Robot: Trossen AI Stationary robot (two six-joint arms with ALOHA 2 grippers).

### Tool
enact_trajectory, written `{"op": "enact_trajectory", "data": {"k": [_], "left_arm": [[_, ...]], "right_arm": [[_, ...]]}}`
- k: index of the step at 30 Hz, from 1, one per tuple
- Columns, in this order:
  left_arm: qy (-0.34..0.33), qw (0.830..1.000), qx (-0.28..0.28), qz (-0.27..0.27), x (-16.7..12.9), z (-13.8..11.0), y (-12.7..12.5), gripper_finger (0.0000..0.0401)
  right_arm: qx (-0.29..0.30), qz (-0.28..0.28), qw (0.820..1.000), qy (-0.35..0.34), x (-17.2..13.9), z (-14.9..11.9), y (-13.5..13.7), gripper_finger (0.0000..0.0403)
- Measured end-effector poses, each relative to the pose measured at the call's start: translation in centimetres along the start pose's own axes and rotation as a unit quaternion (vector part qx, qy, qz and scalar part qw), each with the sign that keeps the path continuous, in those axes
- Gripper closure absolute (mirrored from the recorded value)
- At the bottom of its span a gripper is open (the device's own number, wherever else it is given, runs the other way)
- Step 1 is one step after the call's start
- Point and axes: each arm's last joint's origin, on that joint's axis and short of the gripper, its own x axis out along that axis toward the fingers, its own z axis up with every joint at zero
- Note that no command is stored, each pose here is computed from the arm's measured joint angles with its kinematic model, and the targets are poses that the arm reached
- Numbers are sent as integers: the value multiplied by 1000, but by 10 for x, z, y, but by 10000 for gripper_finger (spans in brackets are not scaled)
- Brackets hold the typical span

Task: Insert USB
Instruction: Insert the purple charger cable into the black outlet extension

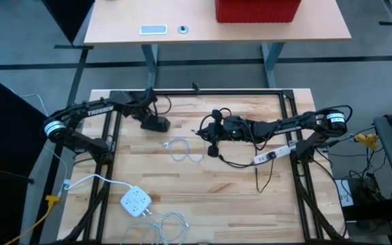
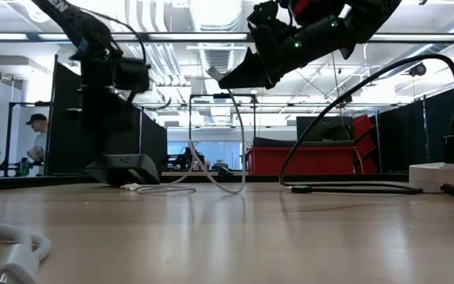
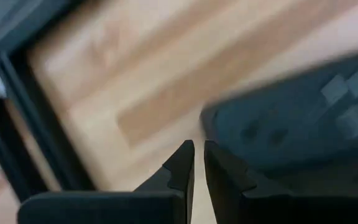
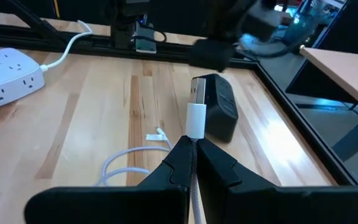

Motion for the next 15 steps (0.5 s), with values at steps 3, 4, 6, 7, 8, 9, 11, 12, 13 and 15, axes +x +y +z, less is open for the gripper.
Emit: {"op": "enact_trajectory", "data": {"k": [3,4,6,7,8,9,11,12,13,15], "left_arm": [[38,999,0,-11,10,-10,-4,376],[47,999,5,-27,13,-13,-7,376],[56,996,22,-62,16,-19,-15,376],[55,995,31,-81,17,-21,-20,376],[50,993,41,-96,16,-22,-26,376],[44,991,53,-111,14,-23,-32,376],[30,986,84,-140,9,-27,-47,376],[21,981,106,-159,6,-29,-55,376],[12,976,127,-175,2,-31,-63,376],[-12,966,164,-199,-8,-33,-78,376]], "right_arm": [[-1,0,1000,1,0,0,0,403],[-3,0,1000,2,0,0,0,403],[-6,1,1000,3,0,-1,0,403],[-6,1,1000,4,0,-1,0,403],[-6,1,1000,4,0,-1,0,403],[-7,1,1000,4,0,-1,0,403],[-7,1,1000,4,0,-1,0,403],[-7,1,1000,4,0,-1,0,403],[-8,1,1000,4,0,-1,0,403],[-10,1,1000,4,0,-1,0,403]]}}
